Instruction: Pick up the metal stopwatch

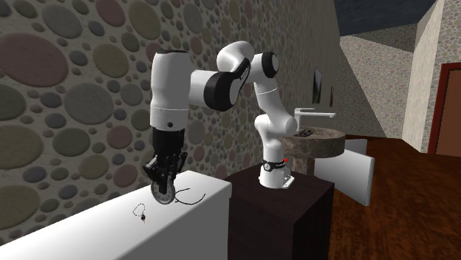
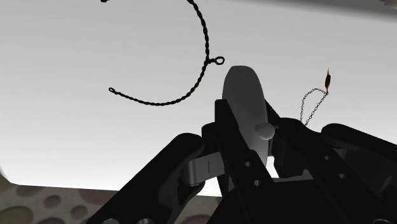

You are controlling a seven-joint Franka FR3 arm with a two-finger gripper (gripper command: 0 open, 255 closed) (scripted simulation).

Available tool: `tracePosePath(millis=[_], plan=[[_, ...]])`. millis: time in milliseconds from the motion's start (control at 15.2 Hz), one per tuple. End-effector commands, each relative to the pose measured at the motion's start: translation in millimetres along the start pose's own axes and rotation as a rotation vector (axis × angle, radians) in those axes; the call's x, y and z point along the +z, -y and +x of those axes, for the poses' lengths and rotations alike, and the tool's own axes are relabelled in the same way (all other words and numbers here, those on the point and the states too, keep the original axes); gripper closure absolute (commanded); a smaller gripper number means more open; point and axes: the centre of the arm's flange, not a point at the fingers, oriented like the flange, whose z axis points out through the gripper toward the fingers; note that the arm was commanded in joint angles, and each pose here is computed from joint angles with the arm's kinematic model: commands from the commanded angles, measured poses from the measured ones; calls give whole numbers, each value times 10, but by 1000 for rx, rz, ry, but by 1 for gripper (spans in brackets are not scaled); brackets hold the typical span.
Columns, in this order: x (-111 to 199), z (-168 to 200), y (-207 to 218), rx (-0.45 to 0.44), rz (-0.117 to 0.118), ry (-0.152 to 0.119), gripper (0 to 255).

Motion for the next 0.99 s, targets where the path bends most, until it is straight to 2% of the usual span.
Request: tracePosePath(millis=[0, 198, 924], plan=[[0, 0, 0, 0, 0, 0, 255], [-3, 1, -2, 0, 0, 0, 255], [-578, 86, -14, 0, 0, 0, 255]])
